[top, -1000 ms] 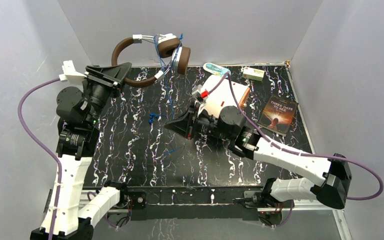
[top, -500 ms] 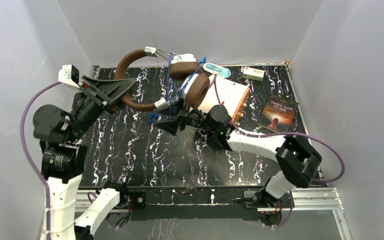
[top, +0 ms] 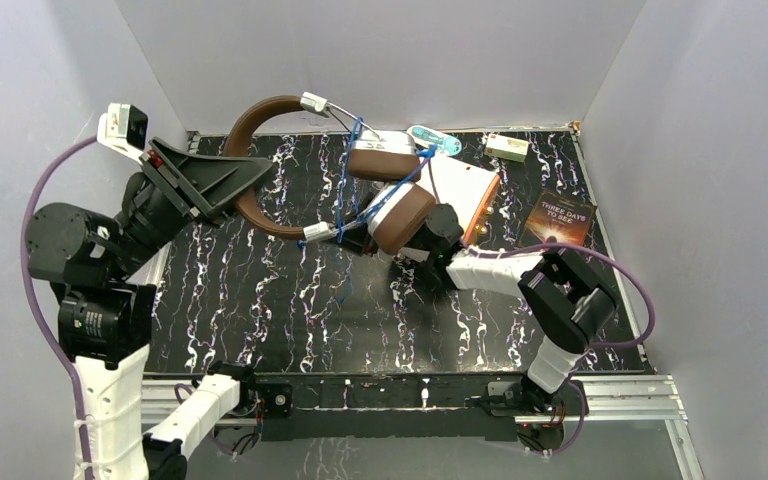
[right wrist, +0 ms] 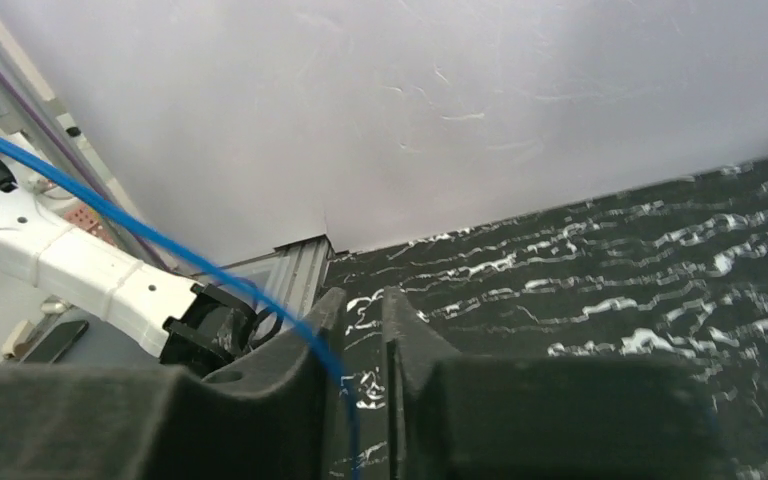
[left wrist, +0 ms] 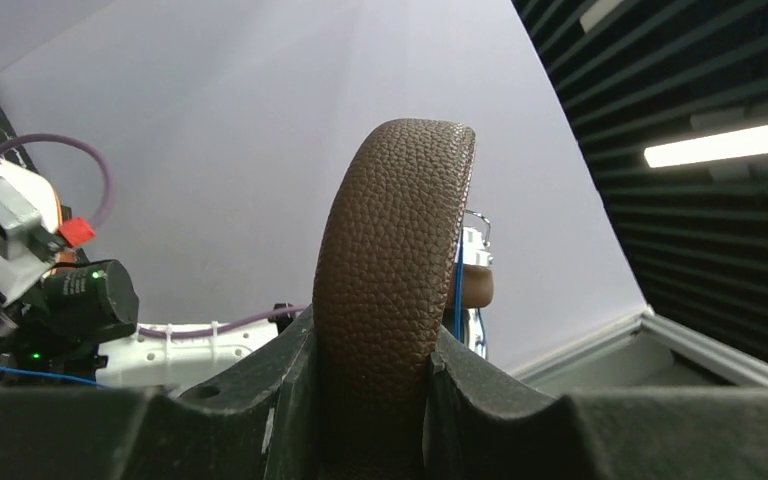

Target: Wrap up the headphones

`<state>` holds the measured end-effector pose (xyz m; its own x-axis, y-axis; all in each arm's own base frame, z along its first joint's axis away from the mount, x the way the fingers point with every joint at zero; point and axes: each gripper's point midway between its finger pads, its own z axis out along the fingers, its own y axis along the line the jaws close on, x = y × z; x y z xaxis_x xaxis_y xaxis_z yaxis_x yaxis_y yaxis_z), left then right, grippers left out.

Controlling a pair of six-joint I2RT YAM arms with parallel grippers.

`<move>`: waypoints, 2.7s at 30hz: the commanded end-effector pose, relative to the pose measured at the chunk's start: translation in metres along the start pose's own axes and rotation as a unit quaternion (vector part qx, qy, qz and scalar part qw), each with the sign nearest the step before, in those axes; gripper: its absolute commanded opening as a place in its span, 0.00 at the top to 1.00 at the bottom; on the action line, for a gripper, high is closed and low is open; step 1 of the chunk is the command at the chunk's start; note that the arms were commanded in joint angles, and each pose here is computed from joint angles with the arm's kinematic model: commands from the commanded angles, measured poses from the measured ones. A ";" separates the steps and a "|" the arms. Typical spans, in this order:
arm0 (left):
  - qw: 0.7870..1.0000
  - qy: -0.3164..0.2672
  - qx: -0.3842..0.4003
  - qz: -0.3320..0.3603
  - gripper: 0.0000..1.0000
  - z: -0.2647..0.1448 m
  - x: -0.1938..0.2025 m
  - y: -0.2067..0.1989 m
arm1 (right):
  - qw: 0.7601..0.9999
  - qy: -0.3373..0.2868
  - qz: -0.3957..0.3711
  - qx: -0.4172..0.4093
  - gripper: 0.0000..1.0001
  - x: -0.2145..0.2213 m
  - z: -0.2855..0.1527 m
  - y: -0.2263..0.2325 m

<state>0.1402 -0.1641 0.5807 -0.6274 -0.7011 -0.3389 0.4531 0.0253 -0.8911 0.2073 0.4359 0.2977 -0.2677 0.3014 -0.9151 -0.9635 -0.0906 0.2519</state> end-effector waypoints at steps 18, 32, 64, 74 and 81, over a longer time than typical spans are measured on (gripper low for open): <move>0.770 0.189 -0.537 0.288 1.00 -0.122 0.007 0.250 | 0.971 0.194 0.077 0.116 1.00 -0.184 -0.049 -0.026; 0.775 -0.201 -0.499 0.332 1.00 -0.058 -0.111 0.252 | 0.977 0.142 0.162 -0.012 1.00 -0.198 -0.031 0.078; 0.996 -0.053 -0.034 0.057 1.00 -0.008 0.002 0.033 | 0.999 -0.033 -0.022 -0.009 0.86 -0.034 0.000 0.047; 0.972 0.138 -0.007 0.191 1.00 -0.047 0.068 0.021 | 0.991 -0.020 0.055 -0.122 0.96 -0.040 0.022 -0.008; 0.910 0.170 -0.198 0.322 1.00 -0.088 0.057 0.108 | 0.990 0.043 0.130 -0.037 1.00 -0.083 -0.010 -0.060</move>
<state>0.0937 -0.1643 0.4990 -0.5041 -0.3834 -0.7739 0.6415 0.4337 -0.6328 0.2639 0.4408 0.3135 -0.4798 0.2092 -0.8521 -0.8655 -0.2719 0.4206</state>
